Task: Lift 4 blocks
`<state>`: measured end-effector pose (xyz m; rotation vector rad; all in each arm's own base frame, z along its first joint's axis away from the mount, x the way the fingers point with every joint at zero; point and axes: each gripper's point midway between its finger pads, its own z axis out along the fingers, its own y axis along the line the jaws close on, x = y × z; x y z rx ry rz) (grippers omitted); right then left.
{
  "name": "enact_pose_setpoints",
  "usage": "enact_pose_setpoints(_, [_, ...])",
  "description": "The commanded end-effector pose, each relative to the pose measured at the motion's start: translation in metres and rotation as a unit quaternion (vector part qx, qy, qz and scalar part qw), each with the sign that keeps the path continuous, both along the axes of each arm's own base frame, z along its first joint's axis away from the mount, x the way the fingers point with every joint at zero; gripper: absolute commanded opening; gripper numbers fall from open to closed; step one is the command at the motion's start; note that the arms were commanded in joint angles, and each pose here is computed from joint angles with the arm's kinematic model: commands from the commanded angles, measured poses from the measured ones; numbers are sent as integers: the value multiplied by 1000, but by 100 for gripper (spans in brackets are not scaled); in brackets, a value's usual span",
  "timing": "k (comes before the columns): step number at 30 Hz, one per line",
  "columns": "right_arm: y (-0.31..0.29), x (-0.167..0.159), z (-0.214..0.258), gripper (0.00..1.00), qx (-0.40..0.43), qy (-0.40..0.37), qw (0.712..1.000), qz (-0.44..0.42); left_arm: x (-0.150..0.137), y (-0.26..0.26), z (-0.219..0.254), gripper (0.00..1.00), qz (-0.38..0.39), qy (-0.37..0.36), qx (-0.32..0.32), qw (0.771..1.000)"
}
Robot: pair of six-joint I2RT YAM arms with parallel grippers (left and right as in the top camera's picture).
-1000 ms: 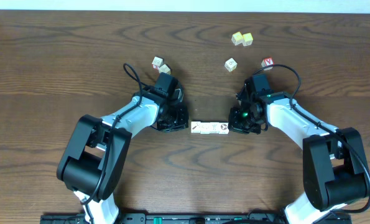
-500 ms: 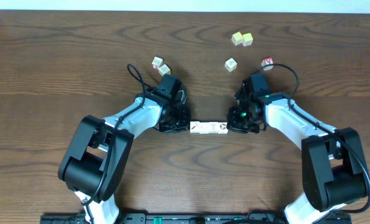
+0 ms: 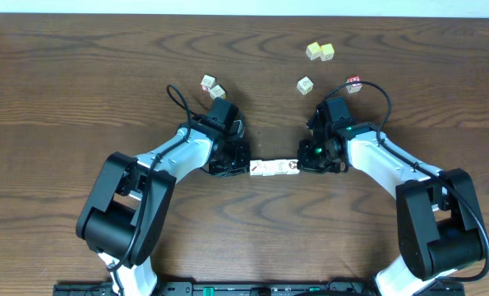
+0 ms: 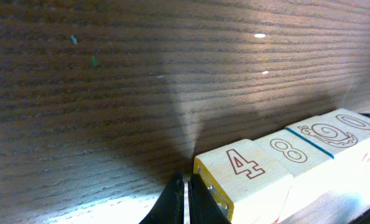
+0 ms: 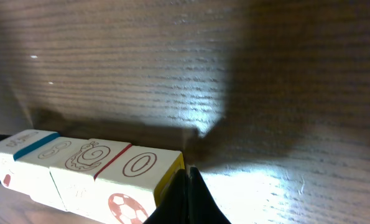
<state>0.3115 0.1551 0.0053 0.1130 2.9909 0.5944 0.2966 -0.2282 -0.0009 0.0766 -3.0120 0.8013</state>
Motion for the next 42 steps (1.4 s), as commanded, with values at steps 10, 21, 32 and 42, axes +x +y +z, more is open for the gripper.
enact_pose_setpoints(10, [33, -10, 19, 1, 72, 0, 997, 38, -10, -7, 8, 7, -13, 9, -19, 1000])
enact_pose_setpoints(21, [31, -15, 19, 1, 65, 8, 997, 42, -7, -9, 14, 7, -13, 6, -20, 1000])
enact_pose_setpoints(32, [32, -18, 20, 1, 69, 18, 997, 35, -4, -9, 31, 7, -21, -17, -27, 999])
enact_pose_setpoints(42, [31, -19, 37, 1, 73, 3, 997, 36, -6, -9, 32, 7, -21, -14, -26, 999])
